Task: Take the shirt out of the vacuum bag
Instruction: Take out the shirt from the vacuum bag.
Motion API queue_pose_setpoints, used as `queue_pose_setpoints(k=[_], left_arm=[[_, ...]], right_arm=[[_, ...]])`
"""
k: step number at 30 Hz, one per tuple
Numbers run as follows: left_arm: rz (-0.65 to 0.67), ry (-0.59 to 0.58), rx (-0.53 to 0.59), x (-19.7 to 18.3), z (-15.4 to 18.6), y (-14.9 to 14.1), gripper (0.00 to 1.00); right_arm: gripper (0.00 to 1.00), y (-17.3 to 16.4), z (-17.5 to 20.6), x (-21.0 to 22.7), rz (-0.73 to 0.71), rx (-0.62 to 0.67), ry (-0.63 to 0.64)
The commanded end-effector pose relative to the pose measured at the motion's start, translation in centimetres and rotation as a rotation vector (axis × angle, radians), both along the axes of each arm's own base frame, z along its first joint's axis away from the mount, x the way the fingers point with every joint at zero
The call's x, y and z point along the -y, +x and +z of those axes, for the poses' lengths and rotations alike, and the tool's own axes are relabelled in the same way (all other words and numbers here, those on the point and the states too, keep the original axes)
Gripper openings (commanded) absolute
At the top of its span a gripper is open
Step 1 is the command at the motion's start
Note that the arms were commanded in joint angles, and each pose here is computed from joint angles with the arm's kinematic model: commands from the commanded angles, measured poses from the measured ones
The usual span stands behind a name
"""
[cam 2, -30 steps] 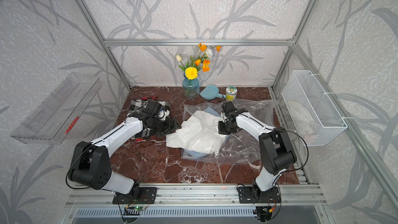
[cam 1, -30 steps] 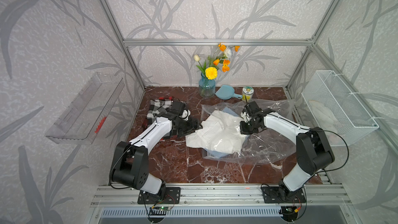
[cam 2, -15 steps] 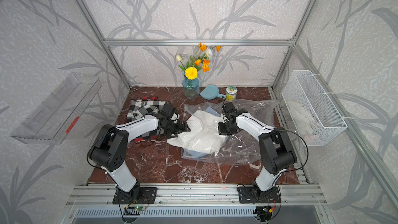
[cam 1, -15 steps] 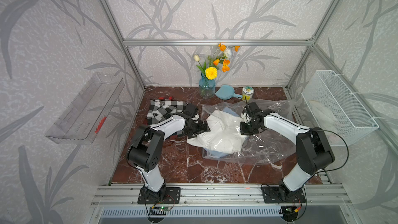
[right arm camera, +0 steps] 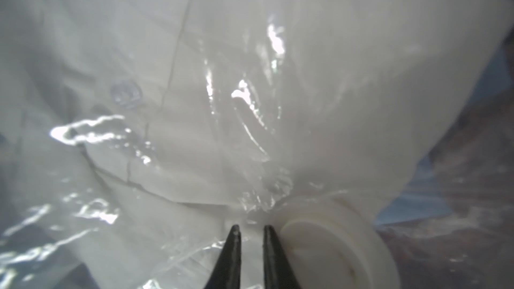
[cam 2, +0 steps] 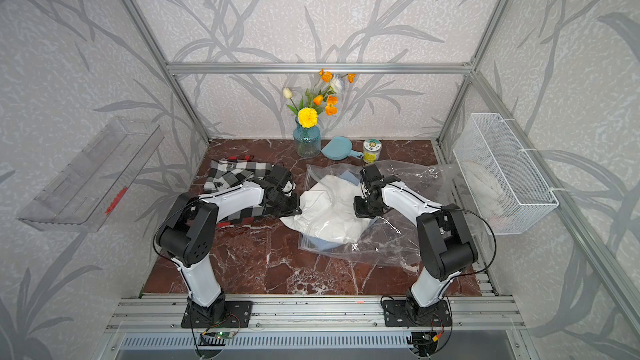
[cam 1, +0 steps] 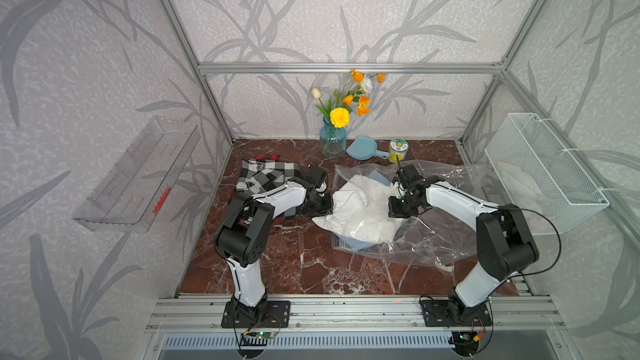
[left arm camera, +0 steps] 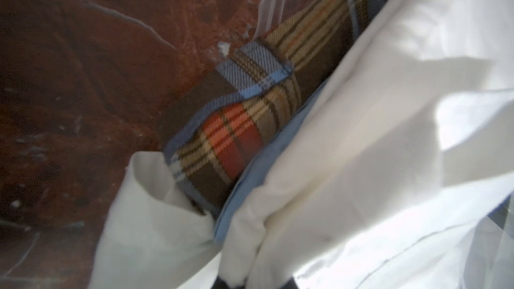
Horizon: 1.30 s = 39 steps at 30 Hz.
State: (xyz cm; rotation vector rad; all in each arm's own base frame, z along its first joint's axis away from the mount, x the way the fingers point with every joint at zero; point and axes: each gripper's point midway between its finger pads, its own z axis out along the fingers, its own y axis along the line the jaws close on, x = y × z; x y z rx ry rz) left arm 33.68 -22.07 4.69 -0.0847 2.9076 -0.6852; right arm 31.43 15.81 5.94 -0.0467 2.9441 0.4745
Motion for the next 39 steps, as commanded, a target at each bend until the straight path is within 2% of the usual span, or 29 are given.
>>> queue_pose_setpoints(k=[1, 3, 6, 11, 15, 20, 24, 26, 31, 32, 39], left_arm=[[-0.02, -0.013, 0.041, -0.1, 2.8, -0.9, 0.04], [-0.015, -0.022, 0.057, -0.4, 4.0, -1.5, 0.03], [0.002, -0.031, 0.072, -1.0, 5.0, -2.4, 0.03], [0.033, -0.023, 0.071, -2.5, 5.4, -4.1, 0.03], [0.059, -0.018, 0.06, -3.7, 5.3, -5.2, 0.03], [0.075, -0.048, 0.049, -3.9, 5.5, -6.0, 0.03], [0.077, -0.051, 0.043, -3.9, 5.4, -6.3, 0.03], [0.075, -0.049, 0.037, -3.9, 5.1, -6.3, 0.03], [0.077, -0.043, 0.033, -4.1, 5.0, -6.4, 0.03], [0.081, -0.045, 0.038, -4.2, 5.3, -6.4, 0.03], [0.103, -0.068, 0.071, -5.0, 7.7, -6.3, 0.04]], right_arm=[[0.4, 0.1, 0.8, 1.0, -0.032, 0.02, 0.008], [0.54, 0.1, 1.4, 1.6, -0.05, 0.034, 0.015], [0.64, 0.1, 2.0, 2.8, -0.088, 0.045, 0.014], [0.78, 0.1, 2.2, 4.7, -0.142, 0.057, 0.016], [0.81, 0.1, 1.7, 5.4, -0.16, 0.044, 0.013], [0.8, -0.2, -0.4, 5.3, -0.176, -0.008, 0.009], [0.75, -0.4, -2.3, 5.8, -0.204, -0.042, -0.016], [0.68, -0.6, -3.2, 6.0, -0.22, -0.067, -0.018], [0.44, -0.8, -4.6, 7.2, -0.274, -0.088, -0.04], [0.42, -0.8, -4.7, 7.5, -0.282, -0.088, -0.049], [0.41, -0.5, -4.8, 8.3, -0.31, -0.086, -0.068]])
